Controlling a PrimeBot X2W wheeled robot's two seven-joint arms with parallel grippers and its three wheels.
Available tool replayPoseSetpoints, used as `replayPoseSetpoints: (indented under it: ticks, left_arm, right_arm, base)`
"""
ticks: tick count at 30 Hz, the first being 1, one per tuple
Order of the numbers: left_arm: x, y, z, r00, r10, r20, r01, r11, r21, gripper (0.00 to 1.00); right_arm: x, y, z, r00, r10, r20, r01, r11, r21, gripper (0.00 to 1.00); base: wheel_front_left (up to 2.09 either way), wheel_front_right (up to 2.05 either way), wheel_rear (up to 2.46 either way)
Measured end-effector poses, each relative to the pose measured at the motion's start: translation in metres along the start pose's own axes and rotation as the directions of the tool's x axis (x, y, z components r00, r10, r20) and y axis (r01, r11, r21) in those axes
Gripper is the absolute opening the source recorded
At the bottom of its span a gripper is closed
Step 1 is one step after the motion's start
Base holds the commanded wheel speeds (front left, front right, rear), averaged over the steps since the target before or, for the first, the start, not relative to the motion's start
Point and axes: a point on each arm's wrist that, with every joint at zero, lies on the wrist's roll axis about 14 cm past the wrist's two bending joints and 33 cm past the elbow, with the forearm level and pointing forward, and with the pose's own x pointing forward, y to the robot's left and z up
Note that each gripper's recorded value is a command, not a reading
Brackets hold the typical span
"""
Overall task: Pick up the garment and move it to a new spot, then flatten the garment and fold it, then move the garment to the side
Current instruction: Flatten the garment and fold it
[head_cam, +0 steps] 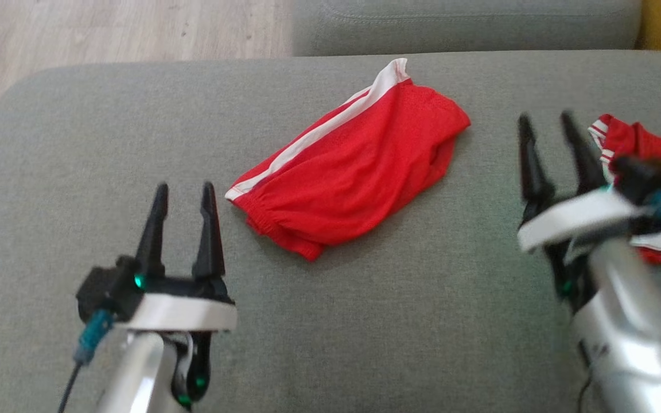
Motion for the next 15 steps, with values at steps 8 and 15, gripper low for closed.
replayPoseSetpoints:
  ticks: [8,15]
  left_arm:
    - [-0.012,0.0,-0.019,0.999,-0.003,-0.047,0.003,1.0,-0.005,1.0]
    - [-0.006,0.006,-0.025,0.998,0.004,-0.062,-0.004,1.0,-0.003,1.0]
  right_arm:
    - [-0.024,0.005,-0.032,0.997,-0.048,-0.059,0.05,0.999,0.022,1.0]
    - [-0.003,-0.001,-0.058,0.978,-0.077,-0.192,0.096,0.991,0.095,1.0]
  base:
    - [0.0,0.0,0.0]
    - [0.0,0.0,0.0]
